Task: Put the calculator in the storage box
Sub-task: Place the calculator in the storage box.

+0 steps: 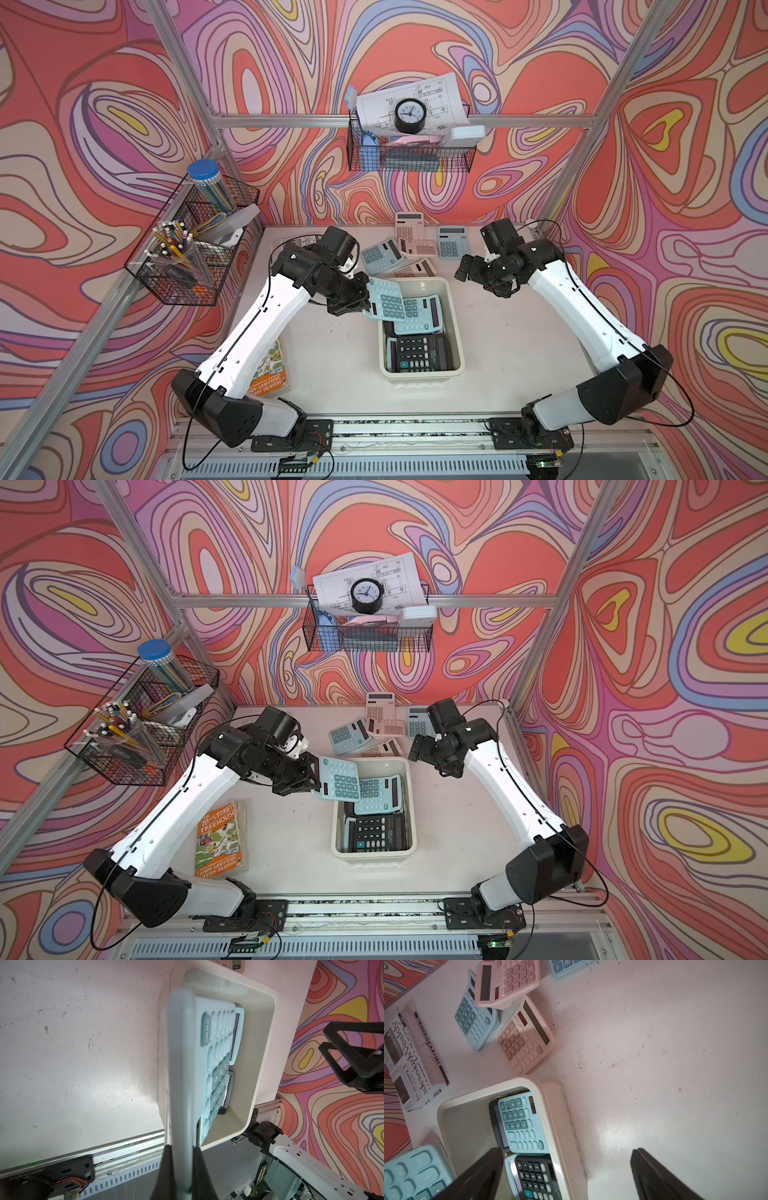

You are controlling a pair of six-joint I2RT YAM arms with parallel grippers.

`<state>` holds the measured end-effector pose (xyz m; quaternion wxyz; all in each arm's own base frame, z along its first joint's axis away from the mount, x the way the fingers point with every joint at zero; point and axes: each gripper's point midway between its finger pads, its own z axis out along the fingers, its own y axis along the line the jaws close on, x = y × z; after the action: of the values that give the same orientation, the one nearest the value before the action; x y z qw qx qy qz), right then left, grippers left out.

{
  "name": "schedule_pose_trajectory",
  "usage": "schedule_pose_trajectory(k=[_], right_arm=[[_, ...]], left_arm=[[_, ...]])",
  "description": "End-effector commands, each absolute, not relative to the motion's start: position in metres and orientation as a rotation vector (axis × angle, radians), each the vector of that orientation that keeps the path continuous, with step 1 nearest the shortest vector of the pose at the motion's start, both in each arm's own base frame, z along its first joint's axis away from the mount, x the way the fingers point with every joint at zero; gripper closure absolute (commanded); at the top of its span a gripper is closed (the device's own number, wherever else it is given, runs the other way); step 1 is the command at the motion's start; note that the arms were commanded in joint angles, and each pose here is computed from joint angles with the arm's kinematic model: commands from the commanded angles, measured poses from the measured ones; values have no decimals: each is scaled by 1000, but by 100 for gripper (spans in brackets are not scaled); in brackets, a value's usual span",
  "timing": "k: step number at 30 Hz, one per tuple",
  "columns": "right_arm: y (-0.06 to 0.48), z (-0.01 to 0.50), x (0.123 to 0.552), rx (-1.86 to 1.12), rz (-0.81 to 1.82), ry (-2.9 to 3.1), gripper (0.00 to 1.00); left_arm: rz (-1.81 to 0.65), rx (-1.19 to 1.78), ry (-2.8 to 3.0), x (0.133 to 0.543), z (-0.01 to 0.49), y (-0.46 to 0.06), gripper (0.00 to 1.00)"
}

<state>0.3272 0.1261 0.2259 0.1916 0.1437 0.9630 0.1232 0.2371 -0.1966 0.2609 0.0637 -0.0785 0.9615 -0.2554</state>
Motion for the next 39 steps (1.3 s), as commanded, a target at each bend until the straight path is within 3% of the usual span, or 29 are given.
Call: schedule_pose_trajectory(k=[1, 13, 35, 39], right_arm=[[132, 228, 332, 411, 410, 2688, 2], [135, 225, 333, 389, 456, 2705, 2], [143, 214, 339, 349, 499, 2735, 2], [144, 213, 339, 345, 504, 2738, 2]], left_arm=[[-790, -195, 2874, 251, 256, -212, 100], [-826, -59, 2908, 268, 221, -255, 100], [-782, -34, 2987, 268, 178, -258, 100], [-757, -29, 2994, 270, 182, -257, 75]])
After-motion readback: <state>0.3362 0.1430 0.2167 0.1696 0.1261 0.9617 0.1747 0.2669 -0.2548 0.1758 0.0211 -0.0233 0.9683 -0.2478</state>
